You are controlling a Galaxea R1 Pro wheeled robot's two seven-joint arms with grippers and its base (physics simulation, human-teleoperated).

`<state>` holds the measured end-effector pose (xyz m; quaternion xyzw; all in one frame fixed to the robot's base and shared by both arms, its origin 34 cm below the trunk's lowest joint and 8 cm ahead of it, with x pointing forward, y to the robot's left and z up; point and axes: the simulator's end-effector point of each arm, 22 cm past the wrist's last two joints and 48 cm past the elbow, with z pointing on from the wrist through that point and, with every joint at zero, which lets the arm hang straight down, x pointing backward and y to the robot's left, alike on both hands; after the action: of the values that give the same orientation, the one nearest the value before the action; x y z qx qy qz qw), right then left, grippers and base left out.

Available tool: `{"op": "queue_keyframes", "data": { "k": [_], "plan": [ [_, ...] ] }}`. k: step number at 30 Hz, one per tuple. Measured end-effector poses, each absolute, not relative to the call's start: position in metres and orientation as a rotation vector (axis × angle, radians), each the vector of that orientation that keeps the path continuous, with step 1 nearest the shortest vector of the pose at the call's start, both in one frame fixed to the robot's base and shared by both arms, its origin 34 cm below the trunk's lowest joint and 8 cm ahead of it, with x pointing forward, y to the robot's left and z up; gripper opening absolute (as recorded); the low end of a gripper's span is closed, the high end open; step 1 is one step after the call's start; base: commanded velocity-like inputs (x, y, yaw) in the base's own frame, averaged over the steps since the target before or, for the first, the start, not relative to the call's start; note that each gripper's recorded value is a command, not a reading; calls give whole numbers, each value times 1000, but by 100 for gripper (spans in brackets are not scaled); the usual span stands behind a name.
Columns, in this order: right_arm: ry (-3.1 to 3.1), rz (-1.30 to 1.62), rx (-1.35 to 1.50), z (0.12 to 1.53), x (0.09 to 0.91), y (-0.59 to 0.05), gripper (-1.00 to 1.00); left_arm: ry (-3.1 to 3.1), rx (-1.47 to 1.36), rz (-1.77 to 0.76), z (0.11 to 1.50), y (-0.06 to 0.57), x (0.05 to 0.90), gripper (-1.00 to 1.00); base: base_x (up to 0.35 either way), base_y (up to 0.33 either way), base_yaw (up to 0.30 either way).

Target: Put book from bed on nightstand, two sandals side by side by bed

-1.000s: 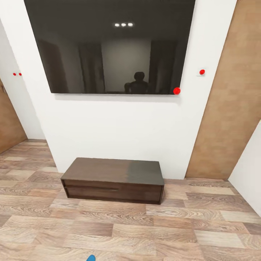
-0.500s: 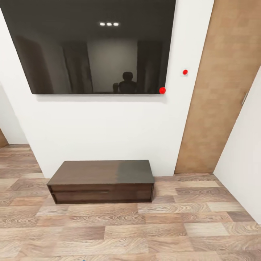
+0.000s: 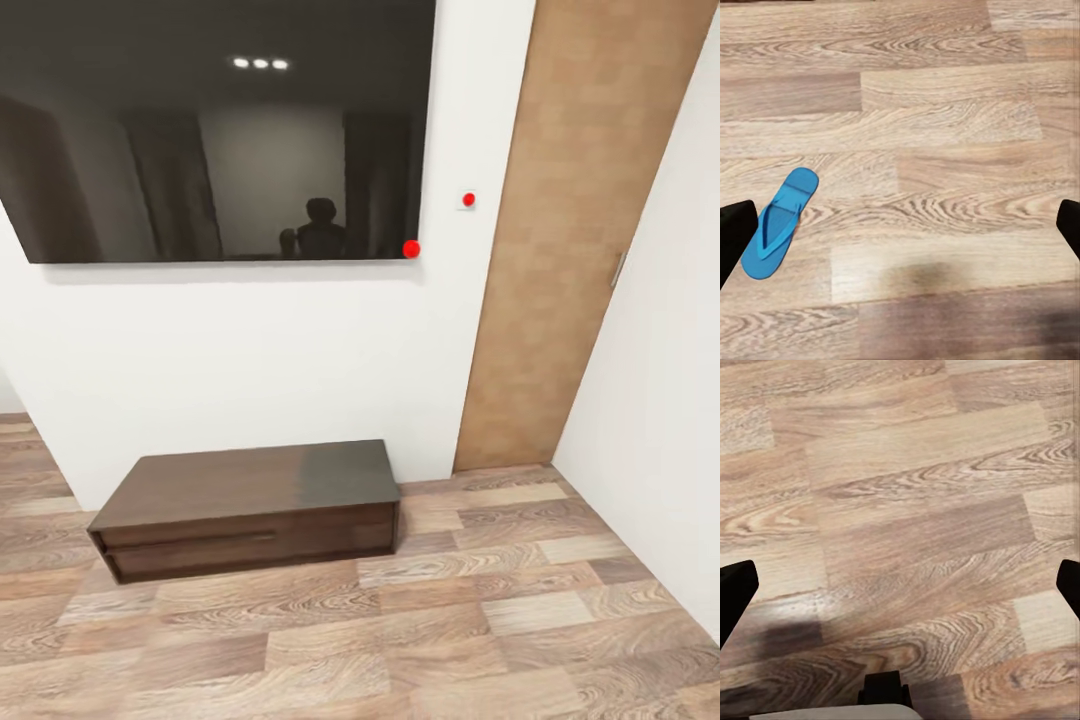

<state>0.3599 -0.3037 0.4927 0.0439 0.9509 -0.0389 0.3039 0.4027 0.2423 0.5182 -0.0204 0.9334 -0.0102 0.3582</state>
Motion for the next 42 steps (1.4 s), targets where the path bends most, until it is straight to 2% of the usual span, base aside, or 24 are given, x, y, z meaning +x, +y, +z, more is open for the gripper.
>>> {"op": "queue_keyframes", "data": {
  "k": [15,31,42],
  "plan": [
    [2519,-103,116,493,360,-304,100,2408,-53,-26,518,242,403,100,0,0,-166],
    [2519,-103,113,493,360,-303,100,2408,-53,-23,518,244,403,100,-67,64,-13],
    [2520,-105,117,493,360,-304,100,2375,80,68,587,325,496,100,-3,2,0]
  ]
}}
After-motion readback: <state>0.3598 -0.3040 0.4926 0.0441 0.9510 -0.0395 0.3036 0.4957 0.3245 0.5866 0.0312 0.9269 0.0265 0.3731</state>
